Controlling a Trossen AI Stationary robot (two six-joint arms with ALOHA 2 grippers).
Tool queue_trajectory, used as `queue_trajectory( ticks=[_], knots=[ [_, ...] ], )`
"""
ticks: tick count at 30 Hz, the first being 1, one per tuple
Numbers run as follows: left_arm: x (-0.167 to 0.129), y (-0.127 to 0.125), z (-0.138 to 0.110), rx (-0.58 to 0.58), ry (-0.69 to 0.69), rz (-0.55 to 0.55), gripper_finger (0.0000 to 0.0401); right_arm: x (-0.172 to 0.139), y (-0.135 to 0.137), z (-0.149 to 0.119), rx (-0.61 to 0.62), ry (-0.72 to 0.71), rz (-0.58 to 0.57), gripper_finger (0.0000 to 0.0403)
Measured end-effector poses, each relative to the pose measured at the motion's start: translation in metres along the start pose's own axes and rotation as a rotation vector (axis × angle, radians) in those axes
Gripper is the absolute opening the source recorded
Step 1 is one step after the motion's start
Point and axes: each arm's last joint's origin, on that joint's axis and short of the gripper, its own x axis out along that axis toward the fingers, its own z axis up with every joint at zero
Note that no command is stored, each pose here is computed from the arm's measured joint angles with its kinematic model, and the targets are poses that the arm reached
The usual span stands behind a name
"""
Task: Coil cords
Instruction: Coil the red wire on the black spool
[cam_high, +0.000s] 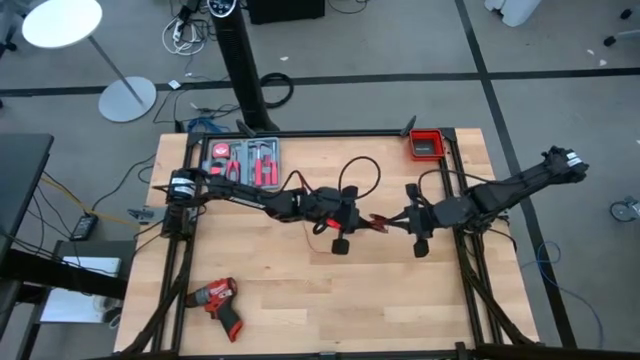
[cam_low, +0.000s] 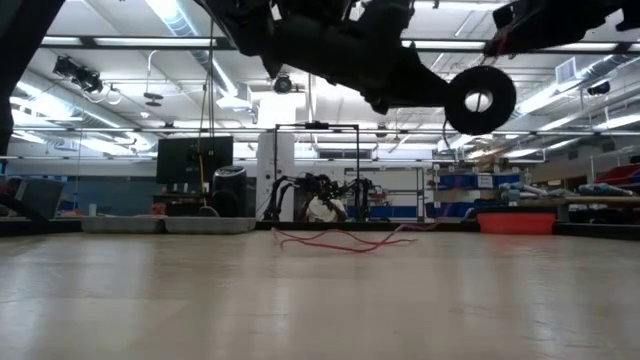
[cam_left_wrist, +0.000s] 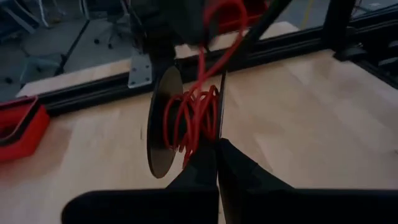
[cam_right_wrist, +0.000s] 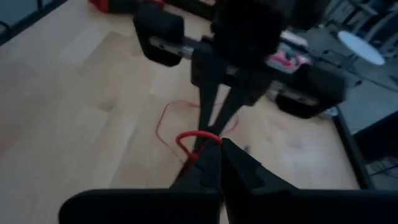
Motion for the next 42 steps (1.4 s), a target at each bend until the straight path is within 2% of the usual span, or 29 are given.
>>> queue_trajectory(
  ticks=[8,15,23,27,33,38,42],
  knots=[
    [-0.015,-0.002,0.005,0.035,0.102,-0.041,0.0,-0.007,0.005,0.001,0.023,0.014,-0.109,0.0],
    [-0.017,-0.004,0.002,0.027,0.141,-0.092,0.0,-0.003,0.011,0.002,0.014,0.022,-0.101,0.0],
    [-0.026,-0.007,0.003,0.016,0.197,-0.14,0.0,-0.006,0.017,-0.004,0.07,0.064,-0.071,0.0],
    [-0.03,-0.011,0.005,-0.02,0.193,-0.224,0.0,-0.004,0.018,-0.002,0.116,0.05,-0.085,0.0],
    [-0.032,-0.011,0.003,-0.047,0.228,-0.231,0.0,0.003,0.025,-0.003,0.106,0.081,-0.051,0.0],
    [-0.033,-0.014,-0.001,-0.082,0.273,-0.26,0.0,0.003,0.028,-0.008,0.119,0.121,-0.096,0.0],
    [-0.035,-0.018,-0.001,-0.127,0.316,-0.299,0.0,0.003,0.028,-0.01,0.14,0.143,-0.085,0.0]
  ],
)
